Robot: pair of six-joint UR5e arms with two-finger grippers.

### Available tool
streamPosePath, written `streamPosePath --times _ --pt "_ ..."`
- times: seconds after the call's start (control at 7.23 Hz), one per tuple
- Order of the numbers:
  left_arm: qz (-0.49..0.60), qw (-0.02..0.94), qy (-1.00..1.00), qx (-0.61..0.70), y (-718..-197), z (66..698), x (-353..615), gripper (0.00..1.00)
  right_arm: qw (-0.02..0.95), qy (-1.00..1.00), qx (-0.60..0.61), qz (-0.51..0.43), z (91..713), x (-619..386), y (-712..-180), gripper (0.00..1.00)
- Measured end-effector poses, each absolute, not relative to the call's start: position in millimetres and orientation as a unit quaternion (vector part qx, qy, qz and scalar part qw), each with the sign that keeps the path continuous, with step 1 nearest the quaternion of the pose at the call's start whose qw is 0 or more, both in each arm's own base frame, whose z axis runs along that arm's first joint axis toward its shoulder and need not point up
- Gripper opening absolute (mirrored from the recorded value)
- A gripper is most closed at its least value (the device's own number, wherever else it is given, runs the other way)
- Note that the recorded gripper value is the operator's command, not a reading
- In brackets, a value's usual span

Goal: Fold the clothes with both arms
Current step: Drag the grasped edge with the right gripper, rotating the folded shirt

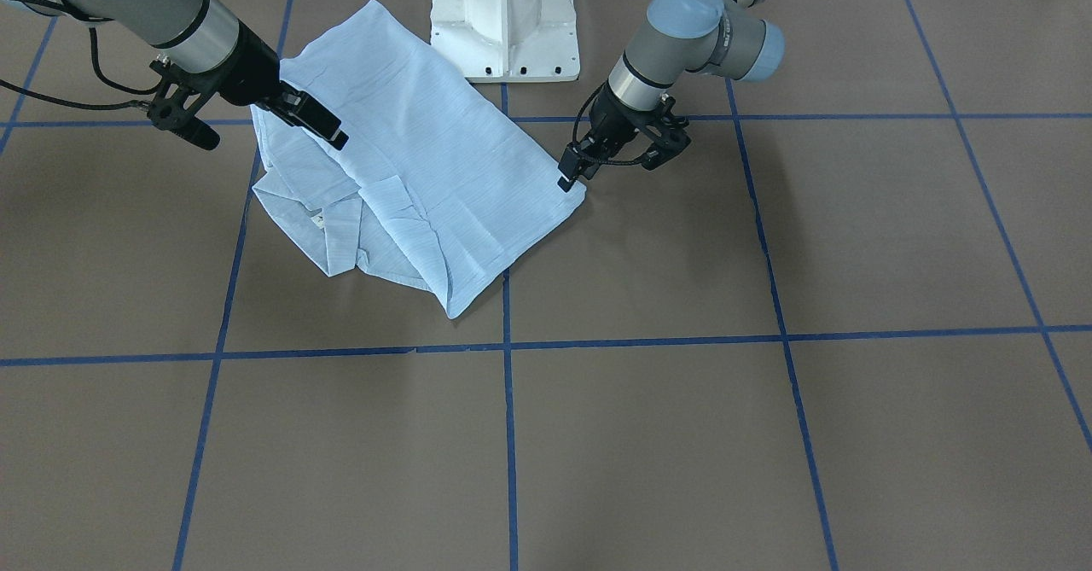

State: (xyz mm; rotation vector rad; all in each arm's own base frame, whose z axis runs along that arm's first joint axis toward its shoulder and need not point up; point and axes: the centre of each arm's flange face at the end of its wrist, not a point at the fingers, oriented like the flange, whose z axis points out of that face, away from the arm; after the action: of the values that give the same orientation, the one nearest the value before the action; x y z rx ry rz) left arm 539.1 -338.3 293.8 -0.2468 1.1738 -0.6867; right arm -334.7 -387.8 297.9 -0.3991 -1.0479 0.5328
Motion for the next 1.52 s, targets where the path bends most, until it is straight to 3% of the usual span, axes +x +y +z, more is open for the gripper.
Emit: streamPosePath --times 0.14,0.28,0.41,0.97,1.52 --pt "-0.317 0.772 0.539 -0.114 -339 296 541 0.41 0.814 -0.489 -0.183 0.253 301 -335 -391 1.00" --pt "-0.318 0.773 0.538 -0.114 -338 296 542 0.16 0.815 -0.487 -0.182 0.255 303 -336 -393 1.00" --pt "-0.318 0.773 0.538 -0.115 -338 296 543 0.00 0.816 -0.486 -0.181 0.256 305 -336 -394 1.00" --pt "-0.319 0.775 0.536 -0.102 -352 301 534 0.00 0.817 -0.482 -0.184 0.258 309 -340 -395 1.00" --pt "-0.361 0.749 0.556 0.001 -528 304 503 0.00 0.818 -0.481 -0.183 0.256 309 -342 -393 1.00"
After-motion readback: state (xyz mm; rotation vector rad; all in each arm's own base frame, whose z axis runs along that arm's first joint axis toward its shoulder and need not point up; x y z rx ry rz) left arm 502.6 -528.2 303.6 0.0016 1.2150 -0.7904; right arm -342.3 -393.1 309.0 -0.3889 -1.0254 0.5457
